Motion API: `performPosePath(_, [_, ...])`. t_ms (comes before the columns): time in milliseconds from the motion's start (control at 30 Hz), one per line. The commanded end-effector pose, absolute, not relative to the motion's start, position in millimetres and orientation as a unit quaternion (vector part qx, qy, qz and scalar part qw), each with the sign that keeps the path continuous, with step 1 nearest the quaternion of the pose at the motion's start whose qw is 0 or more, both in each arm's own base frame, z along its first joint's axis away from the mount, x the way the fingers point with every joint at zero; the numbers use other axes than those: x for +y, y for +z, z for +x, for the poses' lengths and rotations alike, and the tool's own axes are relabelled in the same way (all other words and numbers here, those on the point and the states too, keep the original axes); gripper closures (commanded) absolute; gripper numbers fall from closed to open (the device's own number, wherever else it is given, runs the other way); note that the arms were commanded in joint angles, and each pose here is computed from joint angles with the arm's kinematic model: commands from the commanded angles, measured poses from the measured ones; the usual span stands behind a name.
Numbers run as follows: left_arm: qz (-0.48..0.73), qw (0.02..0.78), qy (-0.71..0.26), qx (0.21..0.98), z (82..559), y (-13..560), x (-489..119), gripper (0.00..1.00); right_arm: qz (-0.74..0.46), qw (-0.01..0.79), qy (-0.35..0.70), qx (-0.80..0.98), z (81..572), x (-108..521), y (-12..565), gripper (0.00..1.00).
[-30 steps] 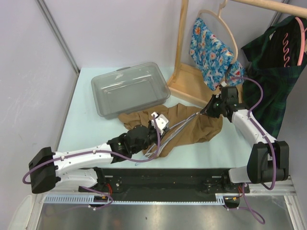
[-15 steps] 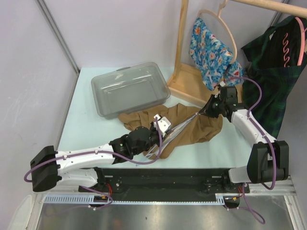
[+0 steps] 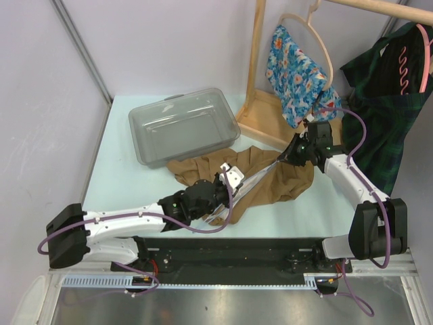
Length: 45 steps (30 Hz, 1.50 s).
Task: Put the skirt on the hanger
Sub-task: Place skirt on hanger
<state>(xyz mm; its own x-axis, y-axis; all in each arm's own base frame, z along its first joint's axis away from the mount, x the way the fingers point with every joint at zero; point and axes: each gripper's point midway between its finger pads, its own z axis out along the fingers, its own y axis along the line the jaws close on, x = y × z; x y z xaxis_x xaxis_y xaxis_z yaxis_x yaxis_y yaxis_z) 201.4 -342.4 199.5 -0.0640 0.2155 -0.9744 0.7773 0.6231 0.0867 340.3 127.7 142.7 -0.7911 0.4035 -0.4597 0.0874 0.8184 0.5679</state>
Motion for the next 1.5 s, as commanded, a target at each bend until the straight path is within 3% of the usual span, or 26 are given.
performPosePath(0, [0.347,0.605,-0.226,0.680,208.9,212.9,-344.4,1.00,0.128,0.323,0.279,0.895,353.0,132.6,163.7,1.00])
performPosePath(800, [0.307,0.645,-0.197,0.671,214.9,234.3,-329.0,1.00,0.128,0.324,0.287,0.892,359.1,141.4,161.8,1.00])
performPosePath(1467, [0.328,0.614,-0.240,0.677,193.3,222.9,-331.4,1.00,0.165,0.339,0.241,0.894,374.8,115.4,149.8,1.00])
